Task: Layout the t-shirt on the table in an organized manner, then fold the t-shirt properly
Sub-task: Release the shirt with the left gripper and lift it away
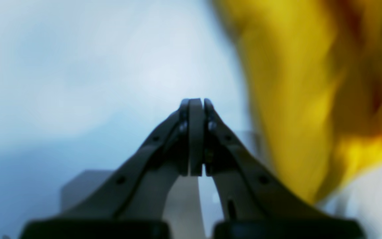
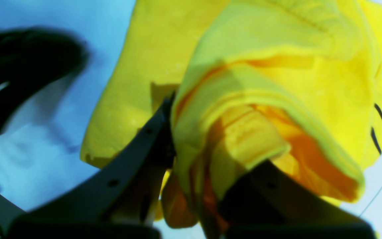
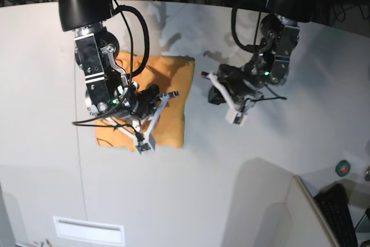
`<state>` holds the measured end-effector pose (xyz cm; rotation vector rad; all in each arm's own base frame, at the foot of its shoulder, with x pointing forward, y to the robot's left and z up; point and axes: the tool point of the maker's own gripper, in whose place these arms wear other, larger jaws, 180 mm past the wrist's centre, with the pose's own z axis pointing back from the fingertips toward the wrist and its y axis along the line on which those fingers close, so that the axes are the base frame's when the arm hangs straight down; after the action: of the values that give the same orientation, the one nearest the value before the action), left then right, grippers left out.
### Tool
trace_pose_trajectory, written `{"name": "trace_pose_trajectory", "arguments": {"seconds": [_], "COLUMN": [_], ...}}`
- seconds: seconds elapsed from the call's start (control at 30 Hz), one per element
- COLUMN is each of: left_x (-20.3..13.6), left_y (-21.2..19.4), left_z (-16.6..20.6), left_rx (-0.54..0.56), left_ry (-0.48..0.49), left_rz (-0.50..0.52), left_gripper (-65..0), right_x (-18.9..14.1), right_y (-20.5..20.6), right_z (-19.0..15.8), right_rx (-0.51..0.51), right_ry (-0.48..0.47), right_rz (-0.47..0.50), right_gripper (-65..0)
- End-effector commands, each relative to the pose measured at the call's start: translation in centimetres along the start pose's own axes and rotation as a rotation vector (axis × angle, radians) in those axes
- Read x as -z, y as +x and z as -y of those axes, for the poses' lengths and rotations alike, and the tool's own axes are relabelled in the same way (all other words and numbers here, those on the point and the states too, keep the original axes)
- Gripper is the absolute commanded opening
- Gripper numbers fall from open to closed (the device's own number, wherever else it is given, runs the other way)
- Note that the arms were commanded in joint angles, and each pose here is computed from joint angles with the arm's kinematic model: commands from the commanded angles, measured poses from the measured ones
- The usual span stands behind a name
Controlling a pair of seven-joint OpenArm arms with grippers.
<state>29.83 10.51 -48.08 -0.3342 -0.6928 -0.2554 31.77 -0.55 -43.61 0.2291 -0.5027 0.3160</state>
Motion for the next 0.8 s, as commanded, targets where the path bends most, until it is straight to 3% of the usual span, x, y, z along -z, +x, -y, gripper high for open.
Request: {"name": "trace_pose_trajectory", "arguments": {"seconds": [0.0, 0.1, 0.2, 0.27, 0.47, 0.77], "left_x": [-1.7, -5.5, -9.5, -11.8, -16.8, -16.8], "left_y": [1.4, 0.6, -0.7, -1.6, -3.1, -3.0], "left_z": [-1.9, -5.5, -9.5, -12.0, -16.8, -16.8], "left_rx": [-0.013, -0.054, -0.093, -0.126, -0.176, -0.185], "left_ry": [0.040, 0.117, 0.184, 0.233, 0.355, 0.355], "left_rz": [0.063, 0.089, 0.078, 0.068, 0.085, 0.096], "left_gripper": [-65.0, -65.0, -65.0, -65.0, -65.0, -65.0], "right_x": [-0.5, -0.5, -0.4, -0.4, -0.4, -0.3], "right_y": [2.0, 2.0, 1.8, 1.8, 1.7, 2.0], "right_z": [-0.2, -0.2, -0.3, -0.4, -1.0, -1.8], "right_rx": [0.001, 0.003, 0.005, 0.007, 0.012, 0.016], "right_ry": [0.005, 0.004, 0.008, 0.011, 0.021, 0.037], "right_rz": [0.056, 0.056, 0.054, 0.053, 0.053, 0.058], "right_gripper": [-65.0, -64.1, -44.3, -39.2, -38.7, -39.5]}}
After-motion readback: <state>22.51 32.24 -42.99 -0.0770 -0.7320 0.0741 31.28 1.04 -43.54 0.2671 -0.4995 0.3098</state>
